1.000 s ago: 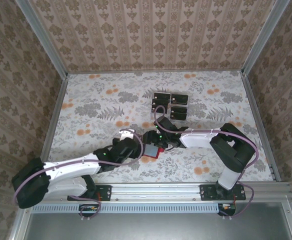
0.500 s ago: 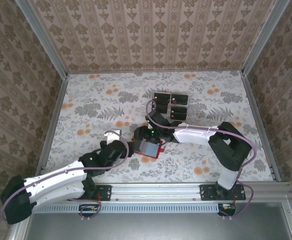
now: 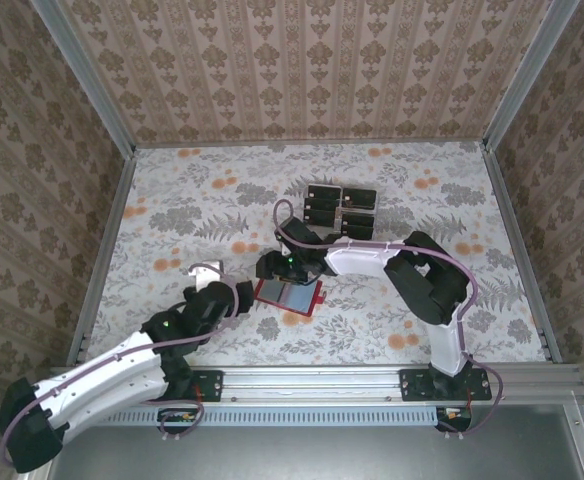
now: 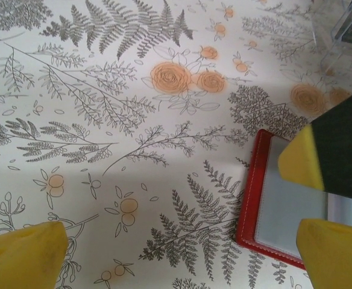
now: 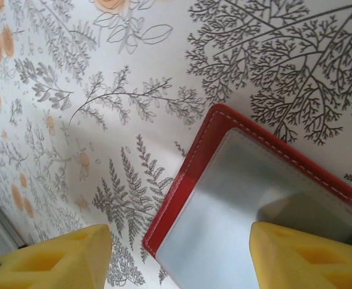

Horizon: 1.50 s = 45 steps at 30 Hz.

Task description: Put the credit cards into the card holder

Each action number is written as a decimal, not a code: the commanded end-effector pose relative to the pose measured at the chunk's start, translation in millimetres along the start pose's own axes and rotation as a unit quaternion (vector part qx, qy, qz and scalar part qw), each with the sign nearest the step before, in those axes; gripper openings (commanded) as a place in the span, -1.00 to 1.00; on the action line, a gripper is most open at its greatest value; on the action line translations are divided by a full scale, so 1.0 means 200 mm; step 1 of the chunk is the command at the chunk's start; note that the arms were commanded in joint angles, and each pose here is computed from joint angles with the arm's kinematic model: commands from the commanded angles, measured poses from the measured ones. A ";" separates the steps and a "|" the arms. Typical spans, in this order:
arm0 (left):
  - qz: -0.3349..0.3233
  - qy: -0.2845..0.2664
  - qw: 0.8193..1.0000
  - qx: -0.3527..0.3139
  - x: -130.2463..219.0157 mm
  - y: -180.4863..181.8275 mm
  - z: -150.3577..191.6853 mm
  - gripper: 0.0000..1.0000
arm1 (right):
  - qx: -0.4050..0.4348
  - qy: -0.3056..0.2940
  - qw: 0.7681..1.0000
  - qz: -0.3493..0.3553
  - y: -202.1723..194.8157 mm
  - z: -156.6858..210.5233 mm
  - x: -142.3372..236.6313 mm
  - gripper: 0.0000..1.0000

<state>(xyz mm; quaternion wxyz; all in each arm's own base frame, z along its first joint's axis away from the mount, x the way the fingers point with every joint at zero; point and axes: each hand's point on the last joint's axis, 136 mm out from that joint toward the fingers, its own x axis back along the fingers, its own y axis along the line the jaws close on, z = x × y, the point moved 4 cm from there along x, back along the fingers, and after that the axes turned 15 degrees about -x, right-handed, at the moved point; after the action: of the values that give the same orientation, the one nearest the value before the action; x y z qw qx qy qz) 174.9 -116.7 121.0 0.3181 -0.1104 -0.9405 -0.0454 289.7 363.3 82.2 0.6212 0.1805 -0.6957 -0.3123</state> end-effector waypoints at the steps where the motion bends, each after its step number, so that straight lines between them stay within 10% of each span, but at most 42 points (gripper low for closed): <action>1: 0.006 0.016 1.000 0.003 -0.02 -0.01 0.01 1.00 | 0.056 -0.019 0.997 -0.048 0.18 -0.04 0.25 0.26; 14: 0.032 0.068 0.997 -0.004 -0.18 -0.06 -0.14 1.00 | 0.177 -0.181 0.941 0.224 -0.22 -0.56 1.02 0.21; 26: 0.055 0.112 0.992 0.016 -0.32 -0.10 -0.24 1.00 | 0.335 -0.115 0.860 0.367 -0.45 -0.65 0.90 0.03; 45: 0.064 0.131 0.989 0.023 -0.38 -0.11 -0.19 1.00 | 0.345 -0.147 0.825 0.423 -0.43 -0.80 0.92 -0.05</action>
<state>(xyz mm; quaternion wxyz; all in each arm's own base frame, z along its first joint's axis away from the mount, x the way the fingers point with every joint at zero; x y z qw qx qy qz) 249.0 -155.3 108.0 0.4433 -0.1480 -0.8839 -0.0143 393.4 148.3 163.4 0.4915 0.0336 -0.8479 0.1959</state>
